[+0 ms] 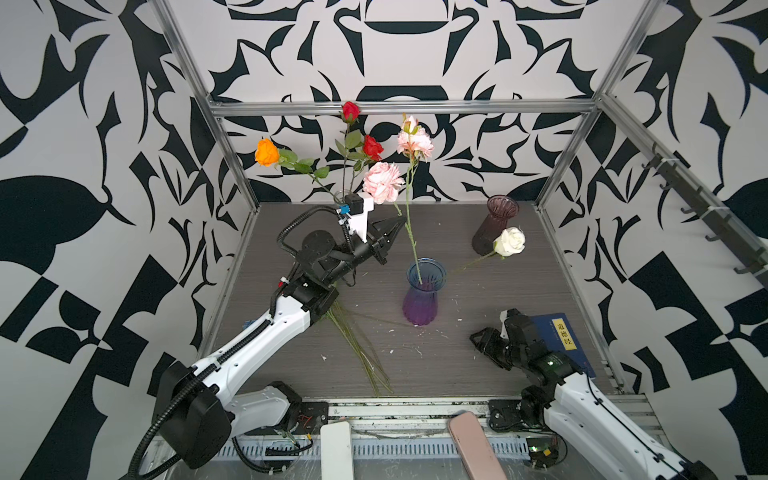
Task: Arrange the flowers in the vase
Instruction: 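Lift the pink roses and carry them over the blue-purple vase with the left gripper, then lower the pink rose stems into the blue-purple vase and open the left gripper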
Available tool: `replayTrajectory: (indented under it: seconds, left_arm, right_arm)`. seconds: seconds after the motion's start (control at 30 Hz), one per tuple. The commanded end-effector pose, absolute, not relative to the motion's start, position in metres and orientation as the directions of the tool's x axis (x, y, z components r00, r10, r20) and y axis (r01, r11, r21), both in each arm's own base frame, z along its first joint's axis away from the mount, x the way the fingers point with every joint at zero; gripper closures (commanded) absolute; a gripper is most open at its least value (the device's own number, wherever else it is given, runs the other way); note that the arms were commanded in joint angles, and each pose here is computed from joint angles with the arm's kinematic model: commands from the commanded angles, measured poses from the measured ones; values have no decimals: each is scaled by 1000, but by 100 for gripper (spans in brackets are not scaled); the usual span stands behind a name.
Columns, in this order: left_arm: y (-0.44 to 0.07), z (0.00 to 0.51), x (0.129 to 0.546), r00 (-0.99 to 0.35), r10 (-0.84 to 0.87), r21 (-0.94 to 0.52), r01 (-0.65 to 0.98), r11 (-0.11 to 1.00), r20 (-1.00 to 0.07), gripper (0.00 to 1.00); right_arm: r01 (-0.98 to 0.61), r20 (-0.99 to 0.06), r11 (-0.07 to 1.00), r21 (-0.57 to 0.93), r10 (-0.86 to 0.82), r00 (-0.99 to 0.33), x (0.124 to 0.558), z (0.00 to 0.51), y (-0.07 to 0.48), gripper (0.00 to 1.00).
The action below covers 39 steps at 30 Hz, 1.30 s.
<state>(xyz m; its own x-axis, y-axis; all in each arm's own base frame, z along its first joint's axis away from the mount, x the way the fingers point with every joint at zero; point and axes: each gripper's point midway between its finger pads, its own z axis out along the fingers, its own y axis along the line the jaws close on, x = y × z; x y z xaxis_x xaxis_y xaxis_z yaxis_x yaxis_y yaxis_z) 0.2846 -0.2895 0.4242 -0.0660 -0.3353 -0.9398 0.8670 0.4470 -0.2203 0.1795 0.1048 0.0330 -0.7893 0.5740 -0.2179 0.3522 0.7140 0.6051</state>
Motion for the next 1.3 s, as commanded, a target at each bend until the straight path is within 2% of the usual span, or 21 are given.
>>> replayTrajectory:
  seconds: [0.0, 0.2, 0.33, 0.4, 0.47, 0.53, 0.9, 1.17, 1.27]
  left_arm:
    - [-286, 438, 268, 6, -373, -161, 894, 417, -928, 97]
    - [-296, 411, 258, -94, -342, -225, 903, 366, -935, 94]
    - [-322, 381, 248, -184, -253, -263, 908, 325, -950, 91]
    - [-336, 368, 241, -210, -180, -257, 918, 302, -961, 79]
    - [-345, 355, 236, -231, -103, -252, 920, 300, -967, 58]
    - [-345, 350, 236, -240, -74, -251, 915, 315, -968, 53]
    - [-334, 353, 239, -219, -53, -223, 898, 379, -974, 49]
    - [-296, 318, 244, -246, -68, -243, 806, 541, -967, 49]
    - [-277, 295, 242, -301, -58, -274, 753, 598, -952, 45]
  right_arm:
    - [354, -235, 716, 601, 581, -779, 181, 34, 102, 49]
    - [356, -231, 717, 600, 580, -781, 181, 34, 102, 49]
    - [358, -229, 717, 598, 581, -781, 182, 33, 102, 49]
    - [358, -229, 718, 597, 580, -782, 182, 32, 102, 49]
    - [360, -225, 718, 596, 580, -783, 181, 32, 102, 49]
    - [360, -227, 717, 597, 581, -782, 180, 32, 102, 49]
    - [362, -223, 718, 594, 580, -784, 181, 31, 102, 49]
    - [360, -226, 716, 598, 582, -781, 181, 32, 102, 49]
    - [362, -222, 716, 596, 581, -783, 181, 31, 102, 49]
